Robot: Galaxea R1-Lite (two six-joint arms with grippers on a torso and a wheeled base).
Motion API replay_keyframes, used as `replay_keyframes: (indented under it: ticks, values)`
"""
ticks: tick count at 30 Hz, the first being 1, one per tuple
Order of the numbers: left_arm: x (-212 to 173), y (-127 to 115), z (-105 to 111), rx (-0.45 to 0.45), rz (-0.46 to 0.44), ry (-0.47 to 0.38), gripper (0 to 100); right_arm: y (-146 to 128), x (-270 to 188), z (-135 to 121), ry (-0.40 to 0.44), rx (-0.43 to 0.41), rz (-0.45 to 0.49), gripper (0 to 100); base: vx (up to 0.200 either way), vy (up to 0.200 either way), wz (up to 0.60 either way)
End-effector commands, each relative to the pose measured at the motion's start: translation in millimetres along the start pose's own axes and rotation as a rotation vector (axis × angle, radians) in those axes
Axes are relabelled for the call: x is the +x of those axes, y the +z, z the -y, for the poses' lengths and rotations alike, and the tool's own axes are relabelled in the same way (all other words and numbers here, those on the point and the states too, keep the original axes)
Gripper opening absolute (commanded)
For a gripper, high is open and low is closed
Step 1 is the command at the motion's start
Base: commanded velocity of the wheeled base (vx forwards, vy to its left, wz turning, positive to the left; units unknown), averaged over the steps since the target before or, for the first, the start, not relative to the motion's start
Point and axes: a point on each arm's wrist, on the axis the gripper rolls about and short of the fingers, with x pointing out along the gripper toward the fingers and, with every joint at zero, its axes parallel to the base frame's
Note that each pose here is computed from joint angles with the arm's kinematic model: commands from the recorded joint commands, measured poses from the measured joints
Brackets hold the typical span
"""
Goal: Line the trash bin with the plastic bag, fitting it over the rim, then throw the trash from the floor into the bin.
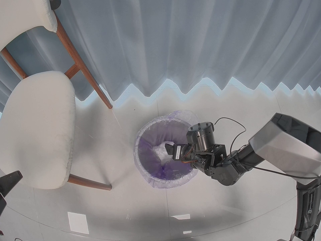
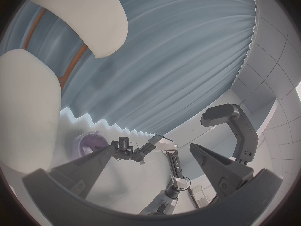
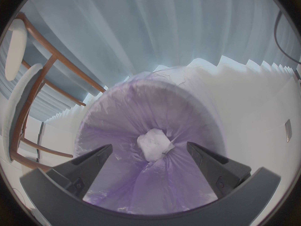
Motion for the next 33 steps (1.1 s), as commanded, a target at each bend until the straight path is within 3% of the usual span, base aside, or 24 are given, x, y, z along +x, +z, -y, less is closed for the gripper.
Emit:
replay_keyframes:
  ticks: [1, 3, 6, 10, 13, 17, 19, 21, 22, 23, 25, 26, 27, 29, 33]
  values:
    - [-12, -12, 7, 0.036, 0.023, -0.024, 100, 44, -61, 1, 0.011, 0.046, 0.100, 100, 0.000, 0.000, 0.00]
    - [-13, -15, 7, 0.037, 0.022, -0.028, 100, 51, -77, 4, 0.017, 0.052, 0.118, 100, 0.000, 0.000, 0.00]
    - [-16, -24, 3, 0.023, 0.001, -0.042, 100, 78, -145, 35, -0.007, 0.089, 0.206, 100, 0.000, 0.000, 0.00]
    - [-22, -37, 0, 0.019, -0.009, -0.051, 100, 90, -203, 89, -0.129, 0.148, 0.288, 100, 0.000, 0.000, 0.00]
    - [-32, -56, -4, 0.021, -0.006, -0.036, 100, 84, -250, 131, -0.275, 0.150, 0.328, 100, 0.000, 0.000, 0.00]
    - [-44, -82, -4, 0.035, 0.011, 0.004, 100, 62, -300, 150, -0.357, 0.166, 0.419, 100, 0.000, 0.000, 0.00]
    - [-46, -100, -13, 0.109, 0.025, 0.105, 100, 44, -325, 156, -0.376, 0.181, 0.481, 100, 0.000, 0.000, 0.00]
    - [-49, -113, -22, 0.184, 0.021, 0.139, 100, 30, -339, 159, -0.378, 0.184, 0.518, 100, 0.000, 0.000, 0.00]
    - [-50, -116, -28, 0.300, 0.015, 0.218, 100, 15, -349, 159, -0.368, 0.180, 0.541, 100, 0.000, 0.000, 0.00]
    - [-52, -123, -35, 0.379, -0.017, 0.353, 100, -1, -356, 159, -0.353, 0.160, 0.548, 100, 0.000, 0.000, 0.00]
    - [-55, -133, -44, 0.447, -0.097, 0.516, 100, -22, -363, 160, -0.340, 0.107, 0.544, 100, 0.000, 0.000, 0.00]
    - [-56, -133, -44, 0.457, -0.101, 0.525, 100, -23, -363, 160, -0.336, 0.102, 0.544, 100, 0.000, 0.000, 0.00]
    - [-57, -131, -46, 0.508, -0.084, 0.615, 100, -45, -370, 160, -0.300, 0.022, 0.537, 100, 0.000, 0.000, 0.00]
    - [-56, -129, -45, 0.527, -0.063, 0.637, 100, -60, -380, 159, -0.262, -0.041, 0.557, 100, 0.000, 0.000, 0.00]
    - [-57, -129, -46, 0.533, -0.052, 0.693, 100, -87, -392, 160, -0.251, -0.074, 0.519, 100, 0.000, 0.000, 0.00]
